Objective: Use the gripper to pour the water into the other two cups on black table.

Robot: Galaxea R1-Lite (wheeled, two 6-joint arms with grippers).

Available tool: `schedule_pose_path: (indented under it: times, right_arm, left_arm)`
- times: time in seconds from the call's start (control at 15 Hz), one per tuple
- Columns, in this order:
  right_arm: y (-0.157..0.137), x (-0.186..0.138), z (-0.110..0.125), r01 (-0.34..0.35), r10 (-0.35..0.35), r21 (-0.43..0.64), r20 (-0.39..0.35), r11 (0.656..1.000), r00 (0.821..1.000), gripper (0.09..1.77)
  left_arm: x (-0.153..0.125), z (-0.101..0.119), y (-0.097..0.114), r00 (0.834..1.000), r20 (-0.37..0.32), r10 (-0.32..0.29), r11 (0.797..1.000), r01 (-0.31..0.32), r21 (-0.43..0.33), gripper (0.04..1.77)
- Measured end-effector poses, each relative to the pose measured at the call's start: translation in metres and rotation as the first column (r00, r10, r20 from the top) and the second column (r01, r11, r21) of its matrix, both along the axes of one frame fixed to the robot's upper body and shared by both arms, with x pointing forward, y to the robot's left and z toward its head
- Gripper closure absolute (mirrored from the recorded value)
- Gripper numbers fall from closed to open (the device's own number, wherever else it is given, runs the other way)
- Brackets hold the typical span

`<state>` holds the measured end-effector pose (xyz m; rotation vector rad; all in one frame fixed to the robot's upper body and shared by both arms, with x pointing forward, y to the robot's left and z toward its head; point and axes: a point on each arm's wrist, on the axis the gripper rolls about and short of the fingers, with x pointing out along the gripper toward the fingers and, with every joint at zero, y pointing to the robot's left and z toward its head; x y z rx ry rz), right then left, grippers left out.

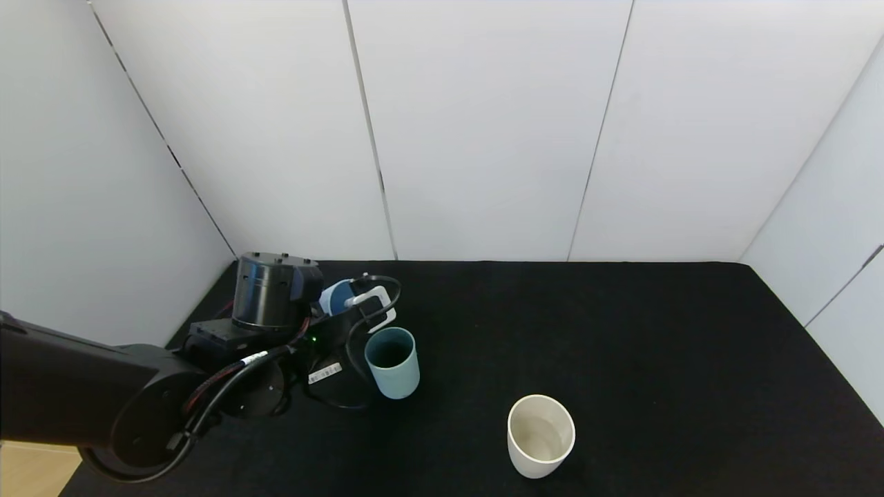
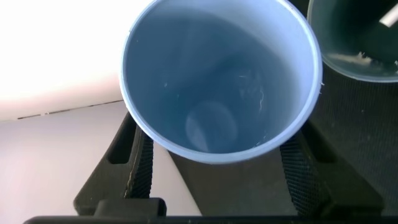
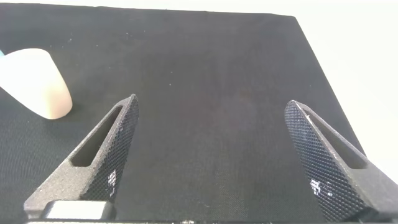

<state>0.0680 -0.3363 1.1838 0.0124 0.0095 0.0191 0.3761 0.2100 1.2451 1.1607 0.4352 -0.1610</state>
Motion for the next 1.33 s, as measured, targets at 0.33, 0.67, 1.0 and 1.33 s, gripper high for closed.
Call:
schedule_pose_path:
  times: [0.33,0.67,1.0,1.33]
  right_arm:
    - [0.0,0.0,0.0,0.0,0.0,0.0,0.0,1.0,1.0,0.15]
    - [0.0,0.0,0.0,0.0,0.0,0.0,0.0,1.0,1.0,0.15]
    - [0.0,0.0,0.0,0.001,-0.001,0.0,0.0,1.0,1.0,0.15]
    - [0.0,0.0,0.0,0.001,-0.001,0.0,0.0,1.0,1.0,0.15]
  left_arm:
    - [-0.002,-0.006,-0.005,1.0,-0.013,0.009,0.998,-0.008,0.067,0.62]
    - [-0.005,-0.007,-0.009,1.0,-0.009,0.017,0.991,-0.016,0.133,0.62]
    - [-0.008,-0.008,-0.011,1.0,-0.011,0.023,0.98,-0.02,0.2,0.62]
    - [-0.013,-0.009,-0.017,1.0,0.0,0.03,0.968,-0.029,0.251,0.62]
